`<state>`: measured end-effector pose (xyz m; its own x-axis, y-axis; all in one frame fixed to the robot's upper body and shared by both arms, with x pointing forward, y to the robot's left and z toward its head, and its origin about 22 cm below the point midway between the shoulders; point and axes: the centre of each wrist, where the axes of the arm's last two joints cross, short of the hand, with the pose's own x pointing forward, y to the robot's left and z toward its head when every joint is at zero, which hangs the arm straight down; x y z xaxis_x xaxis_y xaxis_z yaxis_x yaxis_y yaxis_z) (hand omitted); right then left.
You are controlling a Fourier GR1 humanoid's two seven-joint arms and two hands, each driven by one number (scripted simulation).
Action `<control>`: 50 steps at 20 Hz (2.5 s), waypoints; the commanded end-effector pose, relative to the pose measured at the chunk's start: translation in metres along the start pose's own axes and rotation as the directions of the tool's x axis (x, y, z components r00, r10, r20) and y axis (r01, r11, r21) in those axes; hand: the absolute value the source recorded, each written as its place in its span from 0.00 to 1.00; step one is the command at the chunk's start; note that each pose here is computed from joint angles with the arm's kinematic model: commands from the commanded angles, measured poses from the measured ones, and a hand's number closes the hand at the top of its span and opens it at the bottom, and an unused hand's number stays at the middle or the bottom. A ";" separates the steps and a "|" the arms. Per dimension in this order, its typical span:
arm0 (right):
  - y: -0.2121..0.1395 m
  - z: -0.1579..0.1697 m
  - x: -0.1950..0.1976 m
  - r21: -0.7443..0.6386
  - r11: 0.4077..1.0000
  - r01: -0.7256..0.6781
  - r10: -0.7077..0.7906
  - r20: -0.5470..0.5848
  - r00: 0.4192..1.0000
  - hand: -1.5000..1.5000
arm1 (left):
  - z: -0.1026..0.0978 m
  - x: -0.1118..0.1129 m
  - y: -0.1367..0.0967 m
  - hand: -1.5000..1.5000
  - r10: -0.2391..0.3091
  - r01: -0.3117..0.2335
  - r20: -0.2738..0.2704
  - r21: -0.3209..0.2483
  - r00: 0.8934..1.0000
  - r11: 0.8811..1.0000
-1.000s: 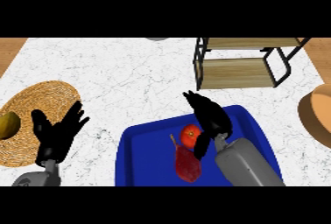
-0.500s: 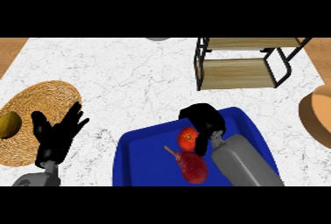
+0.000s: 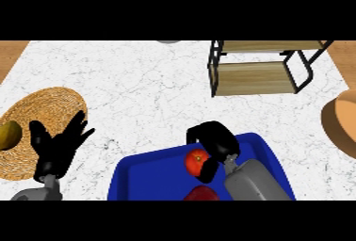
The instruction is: Pick the tomato from the tray and place it in the tiered shelf
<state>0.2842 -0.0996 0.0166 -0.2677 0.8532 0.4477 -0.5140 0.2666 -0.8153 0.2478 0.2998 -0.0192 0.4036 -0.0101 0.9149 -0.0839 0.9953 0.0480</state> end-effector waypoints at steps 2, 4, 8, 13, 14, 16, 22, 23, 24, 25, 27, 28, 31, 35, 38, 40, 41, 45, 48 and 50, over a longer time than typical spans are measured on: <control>-0.027 0.006 -0.014 -0.061 0.993 0.098 -0.104 -0.110 0.988 1.00 | 0.005 -0.018 -0.010 0.50 0.015 -0.015 -0.043 -0.009 0.999 1.000; -0.030 0.021 -0.007 -0.094 0.993 0.073 -0.086 -0.133 0.987 1.00 | 0.003 -0.017 -0.010 0.50 -0.002 0.002 -0.044 -0.001 0.999 1.000; -0.067 0.044 0.004 -0.299 0.940 0.164 -0.178 -0.017 0.984 1.00 | 0.000 -0.014 0.001 0.50 -0.006 0.007 -0.060 0.005 0.998 1.000; -0.105 0.101 0.037 -0.478 0.868 0.137 -0.140 0.029 0.990 1.00 | 0.001 0.006 0.014 0.50 -0.008 0.009 -0.030 0.023 1.000 1.000; -0.121 0.117 0.051 -0.521 0.840 0.150 -0.149 0.044 0.988 1.00 | -0.001 -0.003 0.001 0.50 0.013 -0.011 -0.056 0.039 0.998 0.999; -0.144 0.136 0.062 -0.587 0.796 0.146 -0.158 0.032 0.987 1.00 | -0.004 -0.011 0.003 0.50 0.004 -0.003 -0.036 0.028 0.999 1.000; -0.201 0.179 0.077 -0.649 0.750 0.130 -0.181 -0.012 0.983 1.00 | 0.001 0.003 -0.005 0.50 -0.012 0.012 -0.046 -0.001 0.999 1.000; -0.204 0.182 0.085 -0.686 0.716 0.128 -0.192 -0.018 0.981 1.00 | 0.000 -0.010 -0.002 0.50 0.001 0.001 -0.058 0.026 0.998 1.000; -0.218 0.189 0.073 -0.702 0.698 0.142 -0.198 0.002 0.980 1.00 | 0.008 -0.019 -0.010 0.50 0.016 -0.016 -0.062 0.007 0.998 1.000; -0.233 0.191 0.074 -0.703 0.700 0.126 -0.192 -0.015 0.981 1.00 | 0.006 -0.014 -0.013 0.50 -0.012 0.012 -0.051 0.003 0.999 1.000; -0.260 0.186 0.067 -0.714 0.687 0.135 -0.219 -0.026 0.975 1.00 | 0.006 -0.012 -0.003 0.50 0.008 -0.007 -0.046 0.022 0.999 1.000; -0.268 0.185 0.080 -0.716 0.682 0.151 -0.235 -0.019 0.972 1.00 | 0.006 -0.011 -0.014 0.50 -0.005 0.004 -0.033 -0.008 0.999 1.000; -0.287 0.184 0.056 -0.731 0.662 0.163 -0.266 -0.026 0.964 1.00 | -0.001 -0.005 0.006 0.50 0.004 -0.005 -0.039 -0.007 0.999 1.000; -0.332 0.174 0.055 -0.759 0.632 0.154 -0.287 -0.044 0.957 1.00 | 0.004 -0.002 -0.019 0.50 -0.005 0.004 -0.045 -0.017 0.999 1.000; -0.357 0.170 0.044 -0.774 0.611 0.164 -0.297 -0.033 0.954 1.00 | 0.001 0.003 0.014 0.50 -0.020 0.021 -0.036 0.005 0.999 1.000; -0.364 0.155 0.034 -0.760 0.631 0.157 -0.287 -0.041 0.957 1.00 | -0.006 -0.004 -0.005 0.50 -0.012 0.011 -0.039 -0.021 0.999 1.000; -0.365 0.154 0.019 -0.759 0.635 0.145 -0.286 -0.057 0.957 1.00 | -0.001 -0.003 -0.006 0.50 -0.003 0.004 -0.043 0.007 0.999 1.000; -0.386 0.146 0.023 -0.706 0.693 0.144 -0.254 -0.052 0.966 1.00 | -0.011 -0.016 -0.024 0.50 -0.013 0.012 -0.056 -0.009 0.998 1.000; -0.381 0.129 -0.015 -0.690 0.716 0.102 -0.240 -0.107 0.965 1.00 | -0.005 -0.003 -0.022 0.50 -0.004 0.003 -0.038 -0.005 0.999 1.000; -0.385 0.119 -0.016 -0.691 0.717 0.089 -0.216 -0.099 0.971 1.00 | -0.018 -0.006 -0.012 0.50 -0.021 0.021 -0.042 -0.009 0.999 1.000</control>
<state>0.3718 -0.2580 0.3800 -0.0690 0.7989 0.5975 0.1880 0.5986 -0.7787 0.2563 0.2932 -0.0183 0.4057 -0.0271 0.9136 -0.0738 0.9953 0.0623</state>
